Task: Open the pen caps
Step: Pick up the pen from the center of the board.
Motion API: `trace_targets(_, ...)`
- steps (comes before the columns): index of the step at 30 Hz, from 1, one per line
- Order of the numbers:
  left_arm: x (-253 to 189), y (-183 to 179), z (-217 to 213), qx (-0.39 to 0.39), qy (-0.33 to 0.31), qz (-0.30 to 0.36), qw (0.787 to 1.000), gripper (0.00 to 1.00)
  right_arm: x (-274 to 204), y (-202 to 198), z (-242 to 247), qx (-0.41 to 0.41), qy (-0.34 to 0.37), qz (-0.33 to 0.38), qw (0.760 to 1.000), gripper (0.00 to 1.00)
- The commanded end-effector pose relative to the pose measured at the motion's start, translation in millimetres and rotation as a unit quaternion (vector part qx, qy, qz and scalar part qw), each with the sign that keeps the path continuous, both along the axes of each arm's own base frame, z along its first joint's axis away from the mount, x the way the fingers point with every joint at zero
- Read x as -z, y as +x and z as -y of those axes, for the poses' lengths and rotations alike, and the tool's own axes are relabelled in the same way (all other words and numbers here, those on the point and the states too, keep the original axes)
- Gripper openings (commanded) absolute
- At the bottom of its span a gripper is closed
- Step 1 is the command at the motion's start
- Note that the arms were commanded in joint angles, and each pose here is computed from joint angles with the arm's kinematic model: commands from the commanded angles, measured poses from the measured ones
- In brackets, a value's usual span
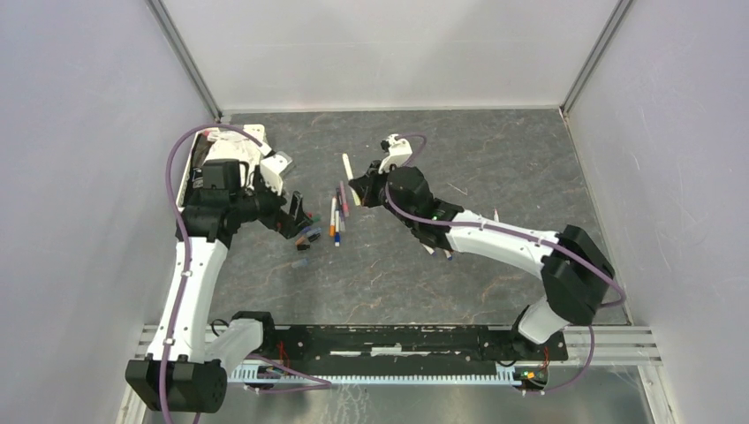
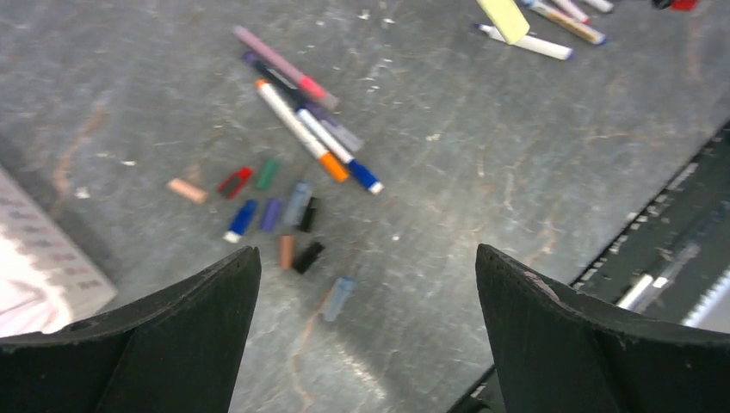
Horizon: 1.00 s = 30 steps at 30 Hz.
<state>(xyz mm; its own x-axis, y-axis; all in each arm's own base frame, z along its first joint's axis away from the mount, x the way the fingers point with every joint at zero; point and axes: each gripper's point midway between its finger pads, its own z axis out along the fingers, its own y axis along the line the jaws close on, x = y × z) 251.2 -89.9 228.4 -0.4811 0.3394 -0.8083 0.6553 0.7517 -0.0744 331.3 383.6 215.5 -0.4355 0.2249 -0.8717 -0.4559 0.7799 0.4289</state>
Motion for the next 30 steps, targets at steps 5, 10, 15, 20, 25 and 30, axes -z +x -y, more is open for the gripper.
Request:
trace_targets(5, -20, -19, 50, 0.056, -0.173, -0.019, 0.983, 0.97, -85, -46, -41, -0.017, 0.18, 0.03, 0.983, 0.0)
trace_targets(10, -40, -17, 59, 0.066, -0.214, 0.001, 0.975, 0.95, -101, -64, -55, -0.029, 0.201, 0.038, 0.978, 0.0)
trace_targets(15, -36, -18, 65, 0.079, -0.227, -0.023, 0.97, 0.9, -103, -70, -63, -0.032, 0.206, 0.041, 0.977, 0.0)
trace_targets(20, -28, -20, 68, 0.088, -0.224, -0.028, 0.97, 0.77, -101, -74, -65, -0.028, 0.207, 0.044, 0.977, 0.0)
trace_targets(25, -13, -17, 63, 0.075, -0.205, -0.032, 0.975, 0.58, -104, -77, -58, -0.017, 0.206, 0.056, 0.977, 0.0)
trace_targets(30, -6, -15, 58, 0.072, -0.181, -0.031, 0.98, 0.43, -101, -78, -52, -0.008, 0.206, 0.057, 0.977, 0.0)
